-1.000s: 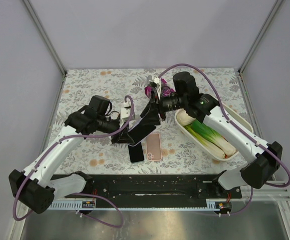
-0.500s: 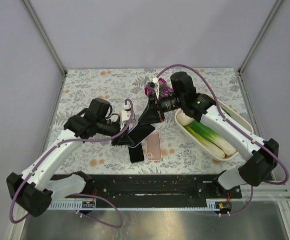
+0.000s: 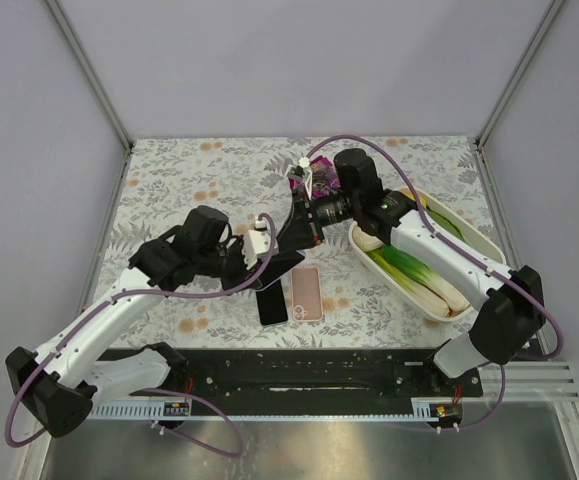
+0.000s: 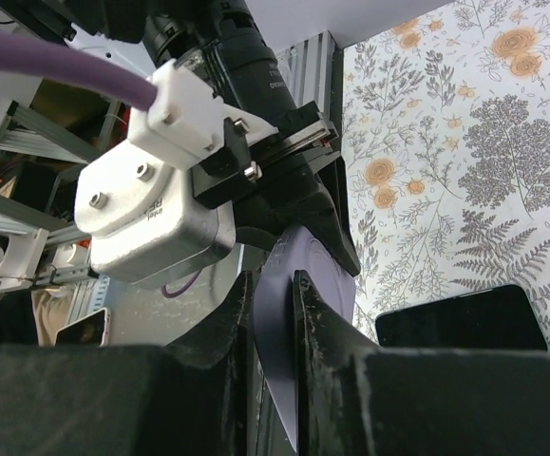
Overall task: Take the phone out of the phone case
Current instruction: Remove the phone case from the phone.
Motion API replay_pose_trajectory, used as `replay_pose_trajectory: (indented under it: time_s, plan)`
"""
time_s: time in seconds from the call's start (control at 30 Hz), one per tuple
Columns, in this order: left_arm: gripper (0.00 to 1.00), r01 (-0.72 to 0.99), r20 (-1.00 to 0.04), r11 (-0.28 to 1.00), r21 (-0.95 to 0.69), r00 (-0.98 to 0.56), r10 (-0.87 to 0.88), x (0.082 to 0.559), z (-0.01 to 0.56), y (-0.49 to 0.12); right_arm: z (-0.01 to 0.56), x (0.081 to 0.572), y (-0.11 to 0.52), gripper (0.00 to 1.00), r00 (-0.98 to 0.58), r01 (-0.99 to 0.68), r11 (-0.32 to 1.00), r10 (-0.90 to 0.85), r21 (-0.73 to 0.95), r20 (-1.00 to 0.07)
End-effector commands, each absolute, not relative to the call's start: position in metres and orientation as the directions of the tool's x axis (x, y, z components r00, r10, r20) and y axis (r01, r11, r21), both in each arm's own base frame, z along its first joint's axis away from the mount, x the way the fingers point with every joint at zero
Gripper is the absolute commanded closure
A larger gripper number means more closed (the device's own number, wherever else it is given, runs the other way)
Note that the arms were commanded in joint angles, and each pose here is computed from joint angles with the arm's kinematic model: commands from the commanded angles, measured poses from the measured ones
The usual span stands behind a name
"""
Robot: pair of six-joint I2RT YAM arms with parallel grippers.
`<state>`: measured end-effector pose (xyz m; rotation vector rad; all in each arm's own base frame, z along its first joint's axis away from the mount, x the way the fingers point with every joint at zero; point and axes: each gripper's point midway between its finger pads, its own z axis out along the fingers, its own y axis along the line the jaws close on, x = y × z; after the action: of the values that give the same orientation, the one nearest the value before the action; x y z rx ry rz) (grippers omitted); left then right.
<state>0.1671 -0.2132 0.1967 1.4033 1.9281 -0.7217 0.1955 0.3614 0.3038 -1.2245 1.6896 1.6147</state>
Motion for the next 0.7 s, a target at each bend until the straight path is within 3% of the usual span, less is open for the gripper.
replay_pose_trajectory:
  time_s: [0.0,0.67]
  plan:
    - [1.00,0.923,-0.795,0.312,0.225,-0.011,0.606,0.207,0.224,-0.222,0.291,0.214,0.374,1.00,-0.639,-0.758,0.032,-0.237,0.651,-0.732]
    - [1.00,0.857,-0.770,0.384,0.343,0.024,0.637,0.216,0.228,-0.226,0.270,0.238,0.377,1.00,-0.758,-0.648,0.116,-0.190,0.753,-0.624]
